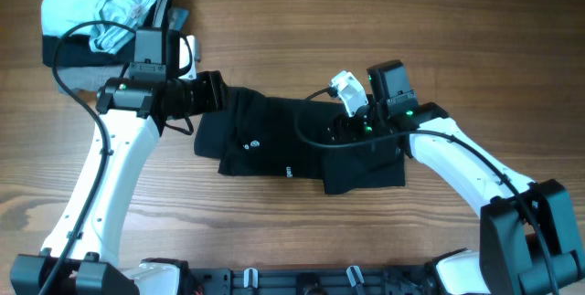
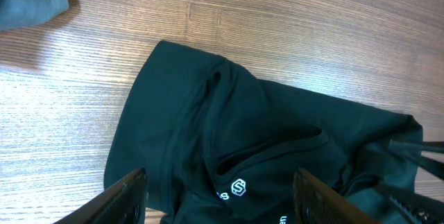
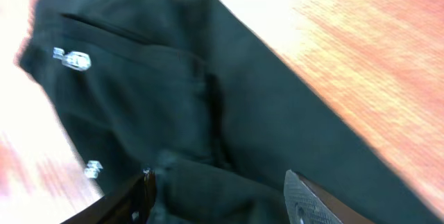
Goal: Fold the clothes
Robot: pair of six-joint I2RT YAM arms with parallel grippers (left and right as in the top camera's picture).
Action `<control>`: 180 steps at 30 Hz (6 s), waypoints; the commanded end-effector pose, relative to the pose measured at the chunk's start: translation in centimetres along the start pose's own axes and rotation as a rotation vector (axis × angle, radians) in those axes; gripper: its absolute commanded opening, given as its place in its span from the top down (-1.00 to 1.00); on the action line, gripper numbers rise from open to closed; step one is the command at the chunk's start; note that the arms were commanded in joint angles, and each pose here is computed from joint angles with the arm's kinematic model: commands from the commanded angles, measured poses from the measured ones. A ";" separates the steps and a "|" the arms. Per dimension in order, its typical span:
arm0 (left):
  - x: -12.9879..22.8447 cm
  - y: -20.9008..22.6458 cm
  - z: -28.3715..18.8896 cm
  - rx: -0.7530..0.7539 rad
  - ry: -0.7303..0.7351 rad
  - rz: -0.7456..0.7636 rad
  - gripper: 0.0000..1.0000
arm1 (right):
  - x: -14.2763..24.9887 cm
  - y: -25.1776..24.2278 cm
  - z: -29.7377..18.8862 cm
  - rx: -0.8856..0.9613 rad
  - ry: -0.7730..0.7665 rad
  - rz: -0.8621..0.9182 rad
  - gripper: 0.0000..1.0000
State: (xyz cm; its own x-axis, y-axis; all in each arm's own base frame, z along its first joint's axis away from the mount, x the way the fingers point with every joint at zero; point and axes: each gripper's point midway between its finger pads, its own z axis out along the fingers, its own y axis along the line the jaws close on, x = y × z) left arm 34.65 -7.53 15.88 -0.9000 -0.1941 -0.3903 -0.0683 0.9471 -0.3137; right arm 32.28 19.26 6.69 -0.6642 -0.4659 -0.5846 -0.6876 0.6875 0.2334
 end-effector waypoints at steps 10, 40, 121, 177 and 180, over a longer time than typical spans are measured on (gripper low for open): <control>-0.4 0.2 0.1 -0.007 -0.006 -0.005 -0.34 | 0.9 0.1 1.2 -0.048 0.035 -0.070 0.92; 0.9 0.7 0.4 -0.022 0.043 -0.016 -0.29 | -1.7 -1.1 -3.3 -0.004 -0.036 0.659 0.91; 2.0 1.0 0.5 -0.037 0.090 -0.026 -0.68 | -3.3 4.2 -2.9 -0.122 0.034 0.809 0.91; 5.9 -11.9 5.2 0.407 0.563 0.168 0.92 | 5.3 -8.2 -10.0 0.171 0.021 1.272 0.92; 7.0 -16.0 6.6 0.391 0.510 0.267 0.92 | 6.1 -9.8 -11.1 0.198 -0.010 1.322 0.91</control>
State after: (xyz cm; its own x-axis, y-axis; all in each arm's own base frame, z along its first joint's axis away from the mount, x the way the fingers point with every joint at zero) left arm 33.02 -21.60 11.84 -0.9650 0.2587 -0.0439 0.2306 0.7560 -0.6126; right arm 31.52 5.41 9.54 -0.8065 0.5909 0.0175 0.5097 0.6801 0.5269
